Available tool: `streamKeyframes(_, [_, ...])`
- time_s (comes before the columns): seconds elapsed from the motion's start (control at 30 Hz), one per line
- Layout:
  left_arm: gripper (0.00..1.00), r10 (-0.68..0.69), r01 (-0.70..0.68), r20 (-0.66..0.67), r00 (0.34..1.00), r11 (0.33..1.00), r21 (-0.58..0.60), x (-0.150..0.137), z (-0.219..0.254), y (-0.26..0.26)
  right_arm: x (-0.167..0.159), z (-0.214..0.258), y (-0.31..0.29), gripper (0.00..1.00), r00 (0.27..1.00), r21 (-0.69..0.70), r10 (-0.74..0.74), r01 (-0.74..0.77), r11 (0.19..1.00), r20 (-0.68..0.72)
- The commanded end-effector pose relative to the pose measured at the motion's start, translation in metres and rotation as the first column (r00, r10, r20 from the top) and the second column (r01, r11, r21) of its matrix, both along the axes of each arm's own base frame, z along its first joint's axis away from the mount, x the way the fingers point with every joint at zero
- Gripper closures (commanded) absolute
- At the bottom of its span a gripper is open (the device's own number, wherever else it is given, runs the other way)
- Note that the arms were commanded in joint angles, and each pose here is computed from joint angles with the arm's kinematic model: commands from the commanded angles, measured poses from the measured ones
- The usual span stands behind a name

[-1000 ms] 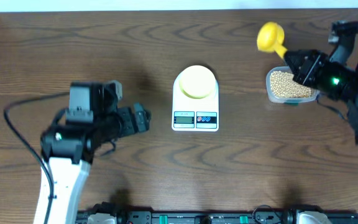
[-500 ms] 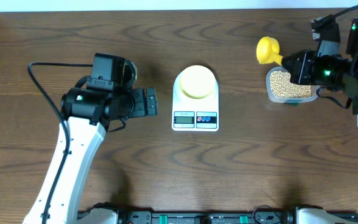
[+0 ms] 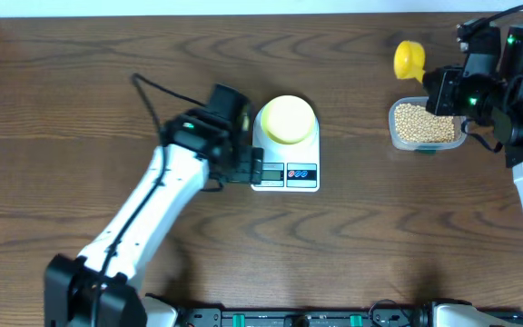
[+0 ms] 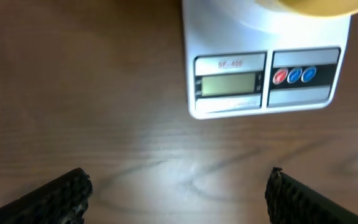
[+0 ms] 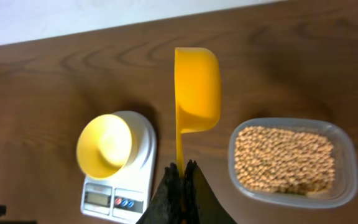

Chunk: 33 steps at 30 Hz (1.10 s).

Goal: Scoop item into bowl and weigh 50g on scale
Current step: 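Move the left gripper forward to the scale's front buttons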

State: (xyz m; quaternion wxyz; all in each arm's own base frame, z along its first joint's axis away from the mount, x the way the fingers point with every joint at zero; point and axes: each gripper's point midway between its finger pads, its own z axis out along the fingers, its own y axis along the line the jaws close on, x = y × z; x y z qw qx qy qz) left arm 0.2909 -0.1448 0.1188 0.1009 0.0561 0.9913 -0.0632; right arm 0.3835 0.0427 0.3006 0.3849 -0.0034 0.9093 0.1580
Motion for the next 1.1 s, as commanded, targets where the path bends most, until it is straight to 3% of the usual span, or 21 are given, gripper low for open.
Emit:
streamKeyframes(0.0, [0.08,0.096,-0.099,0.046,0.994,0.993,0.058,0.006,-0.012,-0.002,0.002,0.002,-0.003,0.99,1.0,-0.025,-0.007,0.008,1.0,0.02])
streamKeyframes(0.17, [0.08,0.109,-0.11,0.1,0.989,0.994,0.01,0.015,-0.028,-0.016,-0.001,0.0,-0.01,0.99,1.0,-0.02,-0.023,0.023,1.0,0.003])
streamKeyframes(0.33, [0.08,0.057,-0.06,0.067,0.996,0.997,0.048,0.0,-0.055,-0.008,-0.013,-0.013,-0.019,0.99,0.996,-0.007,-0.051,0.05,0.999,-0.075])
streamKeyframes(0.43, [0.08,-0.019,0.019,0.026,0.999,1.0,-0.021,-0.009,-0.06,-0.022,-0.017,-0.012,-0.01,0.99,0.996,0.044,-0.01,0.014,0.999,-0.087])
streamKeyframes(0.53, [0.08,-0.084,0.091,0.079,0.993,0.992,-0.09,0.0,-0.054,-0.04,-0.016,-0.009,-0.006,0.99,0.996,0.079,-0.007,0.014,0.997,-0.085])
streamKeyframes(0.77, [0.07,-0.095,0.092,0.227,0.969,0.995,0.025,0.03,-0.051,-0.035,-0.012,-0.006,-0.008,0.99,0.994,0.132,-0.062,0.074,0.989,-0.091])
streamKeyframes(0.8, [0.02,-0.094,0.087,0.235,0.967,0.995,0.039,0.032,-0.053,-0.034,-0.012,-0.005,-0.008,0.99,0.993,0.139,-0.069,0.082,0.987,-0.094])
streamKeyframes(1.07, [0.02,-0.153,0.138,0.174,0.973,0.986,0.095,0.025,-0.091,-0.05,-0.014,-0.004,0.0,0.99,0.993,0.184,-0.05,0.069,0.981,-0.106])
